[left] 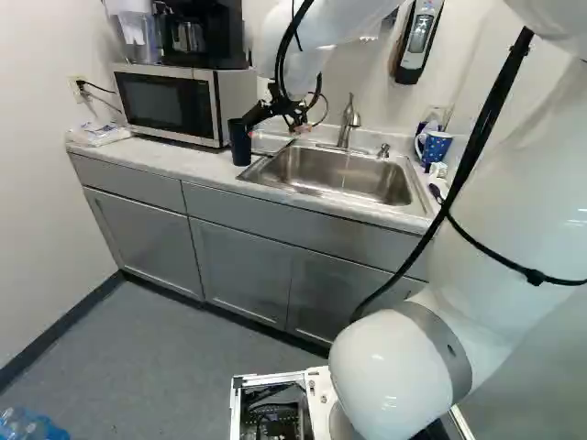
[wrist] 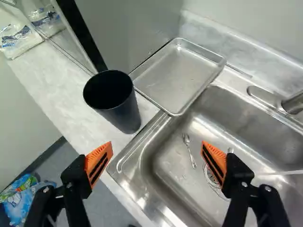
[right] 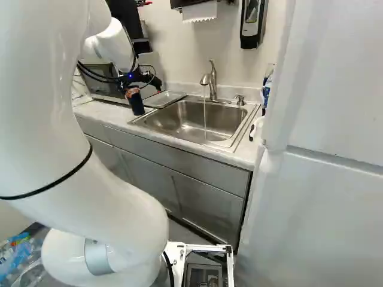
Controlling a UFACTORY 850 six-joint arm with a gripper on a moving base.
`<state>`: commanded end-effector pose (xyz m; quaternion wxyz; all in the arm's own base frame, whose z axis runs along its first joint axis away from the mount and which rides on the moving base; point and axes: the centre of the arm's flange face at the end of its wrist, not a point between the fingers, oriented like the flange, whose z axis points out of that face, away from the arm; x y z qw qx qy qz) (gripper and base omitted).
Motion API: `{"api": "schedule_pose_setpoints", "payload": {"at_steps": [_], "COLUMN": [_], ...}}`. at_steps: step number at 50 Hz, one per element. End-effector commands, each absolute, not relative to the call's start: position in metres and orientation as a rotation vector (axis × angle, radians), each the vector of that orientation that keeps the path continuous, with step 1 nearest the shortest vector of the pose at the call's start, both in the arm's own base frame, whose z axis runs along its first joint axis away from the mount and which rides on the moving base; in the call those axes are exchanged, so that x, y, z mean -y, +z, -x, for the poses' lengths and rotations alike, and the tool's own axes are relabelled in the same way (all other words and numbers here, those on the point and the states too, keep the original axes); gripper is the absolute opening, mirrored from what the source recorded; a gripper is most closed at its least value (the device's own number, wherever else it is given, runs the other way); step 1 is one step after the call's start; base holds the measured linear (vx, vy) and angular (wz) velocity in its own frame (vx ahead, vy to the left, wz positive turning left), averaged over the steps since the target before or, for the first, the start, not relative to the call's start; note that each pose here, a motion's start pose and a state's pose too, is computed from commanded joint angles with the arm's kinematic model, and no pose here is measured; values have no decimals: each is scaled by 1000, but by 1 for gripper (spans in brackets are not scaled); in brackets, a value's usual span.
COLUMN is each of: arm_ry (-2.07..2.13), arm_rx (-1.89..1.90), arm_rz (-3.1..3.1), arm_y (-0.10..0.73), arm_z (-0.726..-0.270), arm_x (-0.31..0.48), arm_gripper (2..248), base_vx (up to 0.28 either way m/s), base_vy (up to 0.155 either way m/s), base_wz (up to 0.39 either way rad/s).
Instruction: Rinse the cup and place it in the tray
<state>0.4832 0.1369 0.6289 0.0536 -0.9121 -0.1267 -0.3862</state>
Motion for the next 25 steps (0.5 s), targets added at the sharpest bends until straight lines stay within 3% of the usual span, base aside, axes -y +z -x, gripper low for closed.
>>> {"api": "schedule_pose_setpoints", "payload": {"at_steps": [25], "arm_ry": [-1286], "arm_rx": [440], "arm_rz": [2677], "arm_y": [610], "arm_z": [-485], "arm_x": [-163], "arm_gripper": [247], "base_vx": [0], "base_vy": [0], "base_wz": [0]}}
